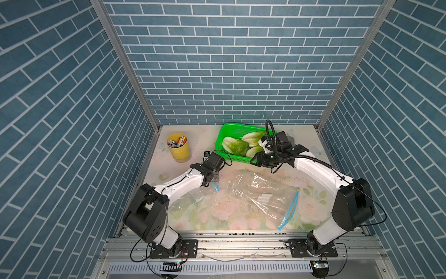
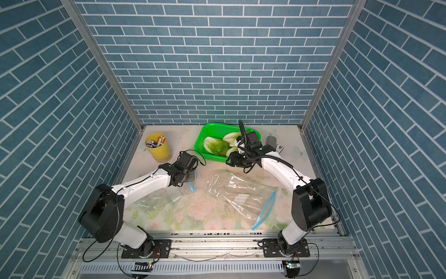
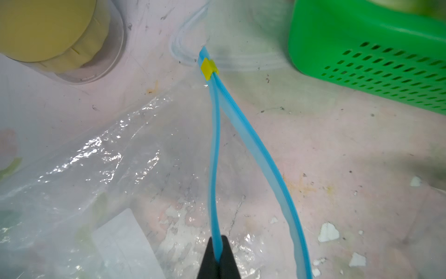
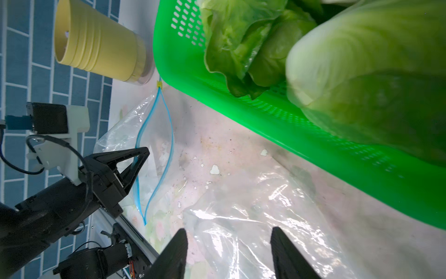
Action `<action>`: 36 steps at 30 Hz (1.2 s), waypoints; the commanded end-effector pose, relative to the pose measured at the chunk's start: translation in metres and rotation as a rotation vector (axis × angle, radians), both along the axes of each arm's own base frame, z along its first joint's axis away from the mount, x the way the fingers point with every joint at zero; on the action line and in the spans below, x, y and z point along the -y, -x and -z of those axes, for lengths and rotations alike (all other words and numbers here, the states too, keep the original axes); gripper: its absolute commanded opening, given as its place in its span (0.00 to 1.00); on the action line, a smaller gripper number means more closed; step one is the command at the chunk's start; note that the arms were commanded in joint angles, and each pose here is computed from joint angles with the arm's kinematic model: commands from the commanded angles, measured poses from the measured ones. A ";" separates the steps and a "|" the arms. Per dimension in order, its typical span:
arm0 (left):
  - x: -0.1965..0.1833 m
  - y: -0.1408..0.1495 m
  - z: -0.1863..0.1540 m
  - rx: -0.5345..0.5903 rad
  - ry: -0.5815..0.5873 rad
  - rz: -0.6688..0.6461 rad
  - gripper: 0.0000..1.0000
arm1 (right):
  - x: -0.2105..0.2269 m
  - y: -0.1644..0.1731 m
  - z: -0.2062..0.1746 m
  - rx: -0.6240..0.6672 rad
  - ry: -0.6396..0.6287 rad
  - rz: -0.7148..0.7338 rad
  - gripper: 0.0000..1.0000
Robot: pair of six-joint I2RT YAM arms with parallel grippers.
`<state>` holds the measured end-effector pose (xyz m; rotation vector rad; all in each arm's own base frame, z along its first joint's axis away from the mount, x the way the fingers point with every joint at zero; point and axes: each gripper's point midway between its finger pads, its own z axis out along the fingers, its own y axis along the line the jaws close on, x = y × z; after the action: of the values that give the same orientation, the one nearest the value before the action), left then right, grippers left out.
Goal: Put the chinese cabbages into a zipper bag and zip it
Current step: Pick up the zipper food storage bag at the center of the board, then open the zipper of the food storage bag at the center of the board.
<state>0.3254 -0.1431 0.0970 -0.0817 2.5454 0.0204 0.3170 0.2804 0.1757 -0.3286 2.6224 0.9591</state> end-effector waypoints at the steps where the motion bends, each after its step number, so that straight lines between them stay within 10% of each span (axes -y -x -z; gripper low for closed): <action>1: 0.011 0.003 -0.016 0.039 0.023 0.119 0.00 | -0.027 0.010 -0.017 -0.025 -0.093 -0.044 0.58; 36: 0.045 0.004 -0.096 0.227 0.100 0.357 0.00 | -0.089 0.016 0.005 -0.029 0.030 -0.113 0.51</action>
<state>0.3190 -0.1852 0.1826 0.3051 2.3226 -0.2461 0.3010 0.3806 0.1443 -0.4637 2.7349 1.0344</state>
